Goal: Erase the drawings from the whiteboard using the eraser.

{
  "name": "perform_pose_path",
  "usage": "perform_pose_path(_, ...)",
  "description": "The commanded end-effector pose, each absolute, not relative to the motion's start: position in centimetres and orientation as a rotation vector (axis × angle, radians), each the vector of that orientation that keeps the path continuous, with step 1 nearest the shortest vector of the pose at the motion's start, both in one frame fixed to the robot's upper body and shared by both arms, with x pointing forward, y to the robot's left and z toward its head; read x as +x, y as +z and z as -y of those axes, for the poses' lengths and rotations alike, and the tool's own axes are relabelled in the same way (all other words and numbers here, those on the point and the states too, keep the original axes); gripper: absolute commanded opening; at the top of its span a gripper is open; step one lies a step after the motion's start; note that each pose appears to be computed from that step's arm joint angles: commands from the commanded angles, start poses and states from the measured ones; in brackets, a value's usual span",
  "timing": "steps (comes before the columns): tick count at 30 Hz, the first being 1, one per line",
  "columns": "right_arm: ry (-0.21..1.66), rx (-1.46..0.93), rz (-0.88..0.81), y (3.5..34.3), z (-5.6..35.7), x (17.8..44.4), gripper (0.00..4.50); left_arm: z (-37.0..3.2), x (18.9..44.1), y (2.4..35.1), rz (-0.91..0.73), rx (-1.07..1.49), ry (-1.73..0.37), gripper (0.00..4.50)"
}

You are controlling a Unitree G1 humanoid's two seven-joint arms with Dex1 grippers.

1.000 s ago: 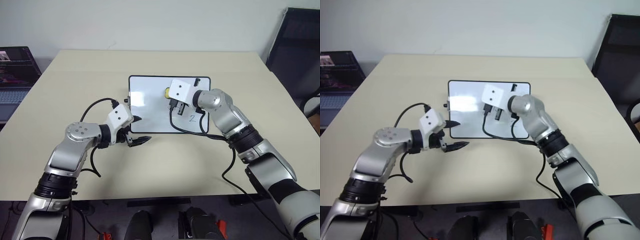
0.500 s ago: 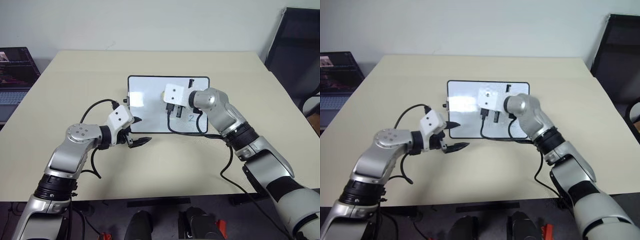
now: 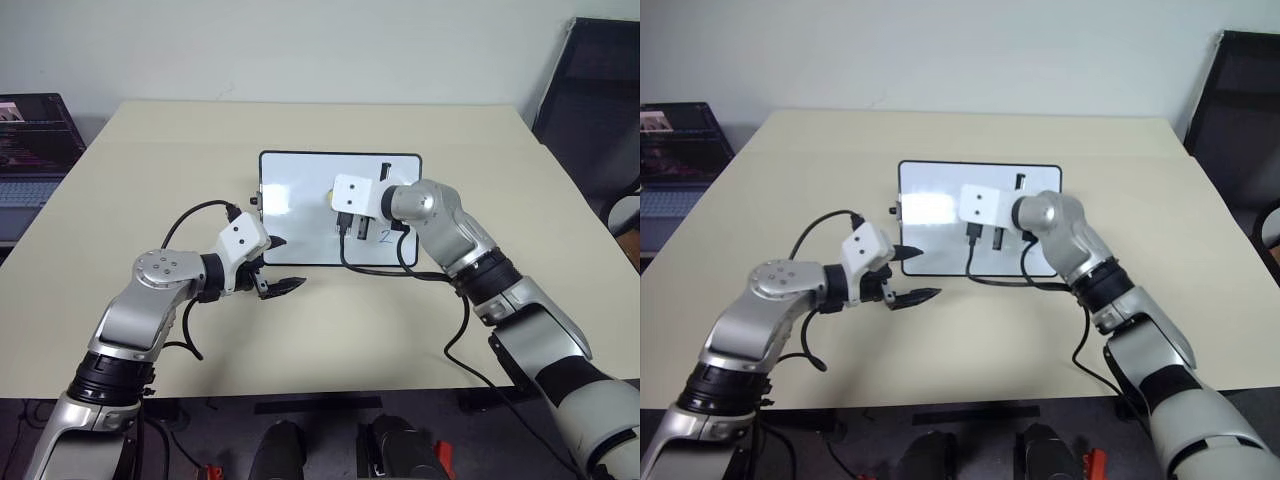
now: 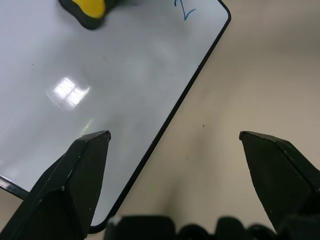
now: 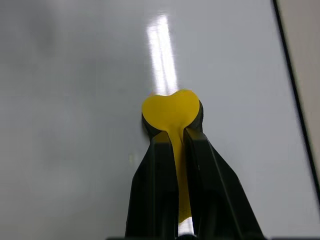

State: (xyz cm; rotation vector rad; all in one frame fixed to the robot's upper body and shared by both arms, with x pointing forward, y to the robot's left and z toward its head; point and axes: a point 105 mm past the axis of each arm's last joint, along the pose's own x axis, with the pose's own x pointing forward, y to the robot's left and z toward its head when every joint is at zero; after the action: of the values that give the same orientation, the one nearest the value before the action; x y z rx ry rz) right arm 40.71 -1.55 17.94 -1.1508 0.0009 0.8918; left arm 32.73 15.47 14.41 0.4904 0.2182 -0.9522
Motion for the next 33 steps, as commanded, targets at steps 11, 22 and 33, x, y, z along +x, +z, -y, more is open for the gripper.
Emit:
perform_pose_path(11, 0.751, -1.164, 0.050, 19.1, 2.6, 42.1, 0.00, -14.6, 32.2, 15.7, -0.172, 0.504, -0.986, 4.50)
perform_pose_path(22, 0.786, -0.915, 0.129, 22.6, 2.2, 38.7, 0.00, -15.1, 32.5, 15.5, -0.169, 0.505, -0.966, 4.50)
perform_pose_path(33, 0.675, -0.786, 0.021, 20.7, 7.4, 36.5, 0.00, -14.9, 32.5, 15.3, -0.163, 0.497, -0.978, 4.50)
